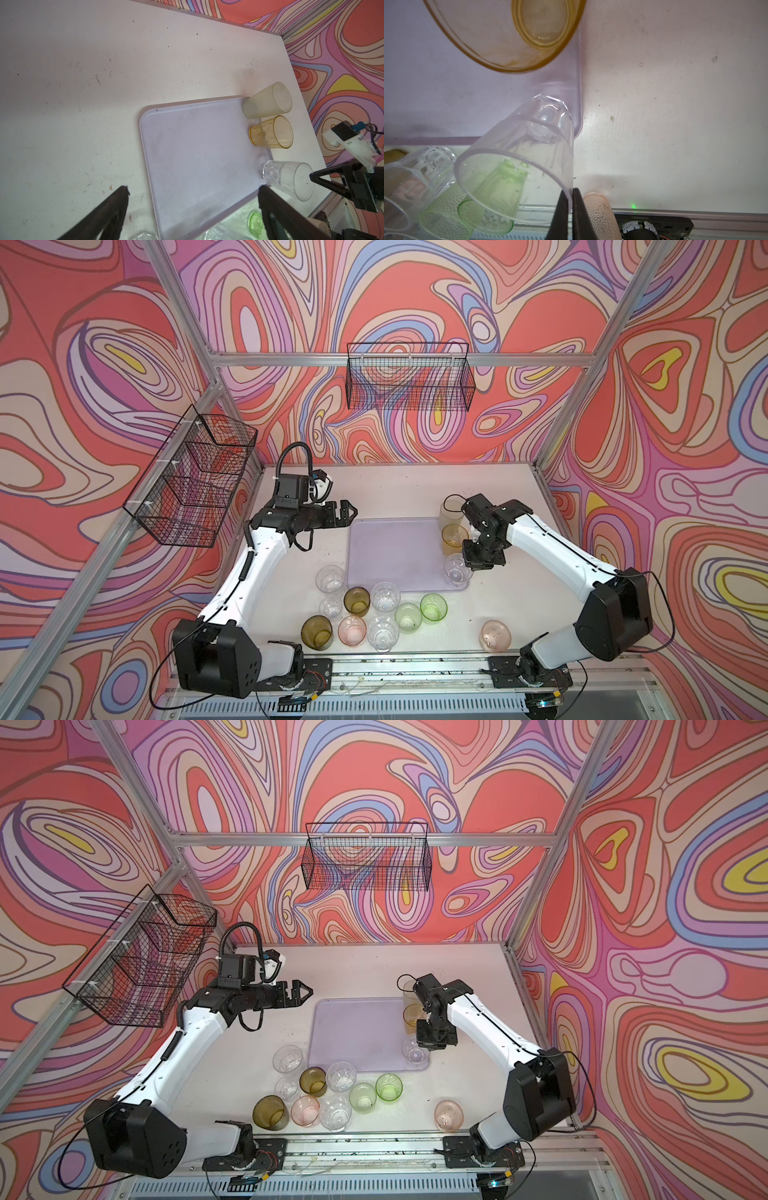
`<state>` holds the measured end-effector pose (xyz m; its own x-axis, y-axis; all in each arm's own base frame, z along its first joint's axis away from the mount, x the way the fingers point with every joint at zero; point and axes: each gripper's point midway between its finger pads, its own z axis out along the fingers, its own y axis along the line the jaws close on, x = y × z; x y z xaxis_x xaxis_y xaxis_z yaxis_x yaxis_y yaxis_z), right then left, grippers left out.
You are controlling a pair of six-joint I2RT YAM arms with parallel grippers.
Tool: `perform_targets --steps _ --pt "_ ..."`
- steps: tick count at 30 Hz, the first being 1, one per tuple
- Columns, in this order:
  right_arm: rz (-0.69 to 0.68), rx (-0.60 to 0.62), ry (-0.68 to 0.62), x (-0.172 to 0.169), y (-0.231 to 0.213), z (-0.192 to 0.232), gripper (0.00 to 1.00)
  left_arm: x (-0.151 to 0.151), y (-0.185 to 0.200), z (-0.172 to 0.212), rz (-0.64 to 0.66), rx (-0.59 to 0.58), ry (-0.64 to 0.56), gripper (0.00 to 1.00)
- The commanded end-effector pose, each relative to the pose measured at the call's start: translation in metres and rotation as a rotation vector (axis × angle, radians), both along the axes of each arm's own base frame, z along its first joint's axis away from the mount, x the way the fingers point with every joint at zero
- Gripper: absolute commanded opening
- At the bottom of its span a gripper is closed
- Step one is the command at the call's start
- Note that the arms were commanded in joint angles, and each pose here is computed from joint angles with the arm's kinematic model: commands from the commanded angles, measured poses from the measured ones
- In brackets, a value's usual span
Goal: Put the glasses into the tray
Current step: 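Grip the clear cup with the right gripper and carry it toward the tray, then set the clear cup upside down beside the yellow cup and release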
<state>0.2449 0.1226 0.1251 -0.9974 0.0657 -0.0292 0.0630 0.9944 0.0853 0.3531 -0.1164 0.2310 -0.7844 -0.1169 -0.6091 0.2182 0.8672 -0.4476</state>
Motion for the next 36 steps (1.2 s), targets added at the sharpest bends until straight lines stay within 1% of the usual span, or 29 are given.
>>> perform_targets --steps 1,19,31,36 --pt "-0.004 0.017 -0.022 0.009 0.003 -0.002 0.0 0.0 0.0 0.0 0.002 -0.012 -0.003 1.0" --pt "-0.006 -0.005 0.014 0.004 -0.002 -0.019 0.0 0.0 0.001 0.002 0.002 -0.008 -0.008 1.0" --pt "-0.008 -0.043 -0.001 0.009 -0.007 -0.021 0.07 -0.001 0.002 0.002 0.004 -0.003 -0.01 1.0" --pt "-0.004 -0.041 -0.004 0.011 -0.006 -0.021 0.11 -0.001 0.002 0.002 0.005 -0.001 -0.01 1.0"
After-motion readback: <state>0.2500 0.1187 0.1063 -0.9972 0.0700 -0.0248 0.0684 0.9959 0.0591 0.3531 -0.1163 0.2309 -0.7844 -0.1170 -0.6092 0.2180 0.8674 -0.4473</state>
